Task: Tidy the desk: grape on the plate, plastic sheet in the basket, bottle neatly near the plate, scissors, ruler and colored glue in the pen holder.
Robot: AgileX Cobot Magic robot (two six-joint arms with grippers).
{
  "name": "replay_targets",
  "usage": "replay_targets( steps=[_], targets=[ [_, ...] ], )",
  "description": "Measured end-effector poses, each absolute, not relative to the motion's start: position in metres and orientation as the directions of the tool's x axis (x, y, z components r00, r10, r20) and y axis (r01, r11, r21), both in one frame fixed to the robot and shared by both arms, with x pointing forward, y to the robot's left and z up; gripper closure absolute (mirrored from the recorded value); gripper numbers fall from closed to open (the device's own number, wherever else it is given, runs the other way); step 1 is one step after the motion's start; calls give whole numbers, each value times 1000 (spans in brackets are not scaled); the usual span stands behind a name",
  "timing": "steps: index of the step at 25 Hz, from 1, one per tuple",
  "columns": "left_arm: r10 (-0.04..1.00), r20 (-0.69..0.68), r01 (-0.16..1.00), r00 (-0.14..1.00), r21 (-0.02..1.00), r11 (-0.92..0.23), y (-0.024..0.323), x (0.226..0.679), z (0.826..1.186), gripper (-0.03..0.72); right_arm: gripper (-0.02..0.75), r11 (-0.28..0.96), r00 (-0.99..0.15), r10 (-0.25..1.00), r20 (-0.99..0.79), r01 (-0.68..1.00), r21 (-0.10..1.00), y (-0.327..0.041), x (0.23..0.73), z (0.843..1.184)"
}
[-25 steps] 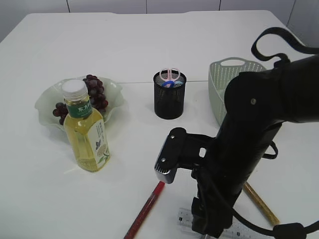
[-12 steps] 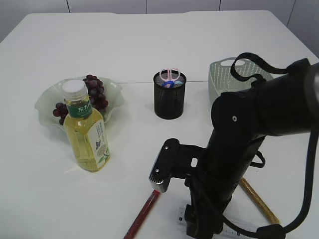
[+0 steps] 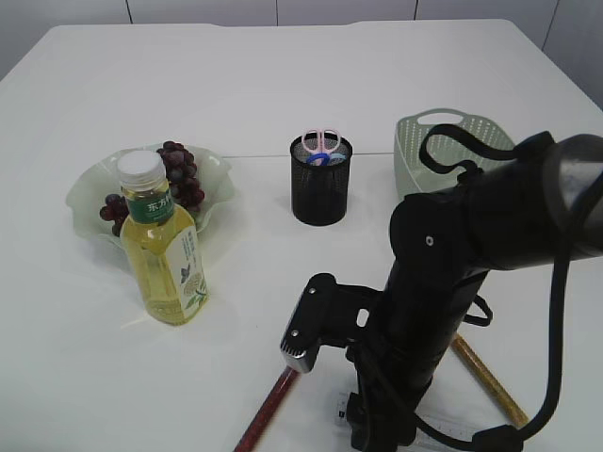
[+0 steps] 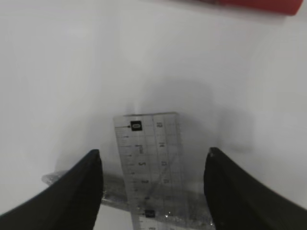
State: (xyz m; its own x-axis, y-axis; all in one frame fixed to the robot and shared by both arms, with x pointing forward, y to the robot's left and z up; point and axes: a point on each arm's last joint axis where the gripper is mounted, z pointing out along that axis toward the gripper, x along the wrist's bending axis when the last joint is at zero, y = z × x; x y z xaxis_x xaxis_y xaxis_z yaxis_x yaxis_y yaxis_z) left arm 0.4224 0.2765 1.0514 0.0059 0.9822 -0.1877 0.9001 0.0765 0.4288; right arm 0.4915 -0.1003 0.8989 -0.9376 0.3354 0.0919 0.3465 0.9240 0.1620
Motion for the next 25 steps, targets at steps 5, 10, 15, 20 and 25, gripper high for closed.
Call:
replay_targets(
  steps=[5, 10, 15, 20, 25],
  targets=[
    [982, -188, 898, 6, 432, 77, 277, 423, 1052, 183, 395, 922, -938, 337, 83, 347, 171, -100, 493, 899],
    [982, -188, 898, 6, 434, 78, 277, 423, 1052, 183, 463, 921, -937, 339, 80, 348, 176, -100, 493, 899],
    [982, -188, 898, 6, 434, 78, 277, 423, 1052, 183, 464, 920, -937, 340, 78, 349, 179, -99, 493, 900],
    [982, -188, 898, 6, 434, 78, 277, 423, 1052, 183, 464, 909, -941, 338, 29, 334, 249, -100, 492, 928],
    [982, -188, 897, 6, 434, 78, 277, 423, 1052, 183, 465, 889, -940, 338, -38, 306, 341, -103, 487, 965]
  ],
)
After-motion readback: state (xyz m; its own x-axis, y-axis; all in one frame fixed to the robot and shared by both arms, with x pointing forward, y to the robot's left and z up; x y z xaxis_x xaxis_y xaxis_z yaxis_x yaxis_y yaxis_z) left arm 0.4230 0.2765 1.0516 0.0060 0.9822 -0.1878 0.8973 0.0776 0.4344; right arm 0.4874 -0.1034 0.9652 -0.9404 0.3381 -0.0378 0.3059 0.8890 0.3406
